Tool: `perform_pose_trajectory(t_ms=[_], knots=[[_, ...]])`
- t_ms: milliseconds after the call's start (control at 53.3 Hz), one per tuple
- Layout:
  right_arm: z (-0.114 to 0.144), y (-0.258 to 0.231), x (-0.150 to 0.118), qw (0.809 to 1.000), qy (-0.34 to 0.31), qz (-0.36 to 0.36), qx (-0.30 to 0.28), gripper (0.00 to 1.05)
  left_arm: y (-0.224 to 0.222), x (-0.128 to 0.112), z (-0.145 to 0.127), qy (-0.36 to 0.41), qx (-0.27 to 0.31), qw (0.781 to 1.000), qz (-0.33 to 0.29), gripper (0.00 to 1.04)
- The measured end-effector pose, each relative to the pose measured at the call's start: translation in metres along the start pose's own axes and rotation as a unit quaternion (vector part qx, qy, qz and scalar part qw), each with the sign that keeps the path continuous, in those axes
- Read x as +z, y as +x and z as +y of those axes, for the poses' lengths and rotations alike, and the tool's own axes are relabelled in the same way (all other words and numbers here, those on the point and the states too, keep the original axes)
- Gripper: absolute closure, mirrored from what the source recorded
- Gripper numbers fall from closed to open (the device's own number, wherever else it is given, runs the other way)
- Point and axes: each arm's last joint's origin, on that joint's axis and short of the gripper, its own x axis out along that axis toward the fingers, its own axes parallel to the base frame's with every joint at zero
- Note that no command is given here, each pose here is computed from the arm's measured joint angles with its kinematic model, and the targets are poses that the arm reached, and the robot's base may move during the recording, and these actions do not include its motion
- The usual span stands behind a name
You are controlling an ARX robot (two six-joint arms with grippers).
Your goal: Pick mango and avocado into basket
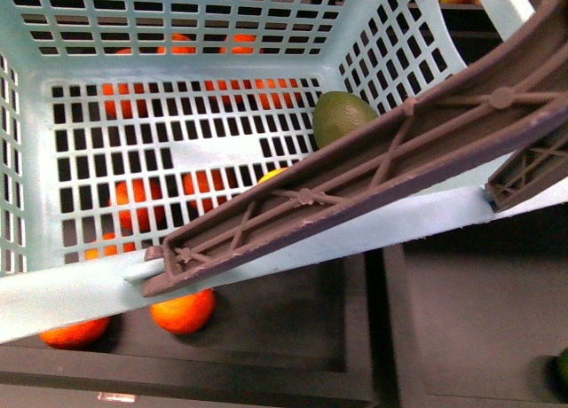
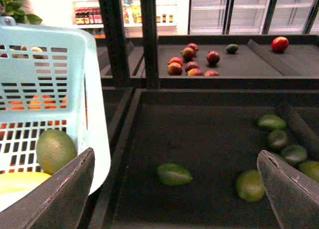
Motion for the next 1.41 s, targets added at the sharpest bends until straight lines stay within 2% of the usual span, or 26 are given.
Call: perform_pose_trajectory(t_ms=[1032,1257,1408], knots=[[0.0001,-0.0001,0.0,1.0,0.0,0.0,0.001,0.09,0.0001,0.0011,0.0011,-0.002,-0.001,1.0,0.001,0.92],[0.0001,-0.0001,0.0001,1.0,0.0,0.0,0.003,0.09,-0.0011,0.0066,0.0057,0.001,0.017,1.0,-0.021,0.92],[0.0,-0.0001,0.0001,1.0,0.0,0.0,0.002,0.09,-0.0005,0.0041,0.0036,0.003,0.007,1.0,-0.009,0.92]])
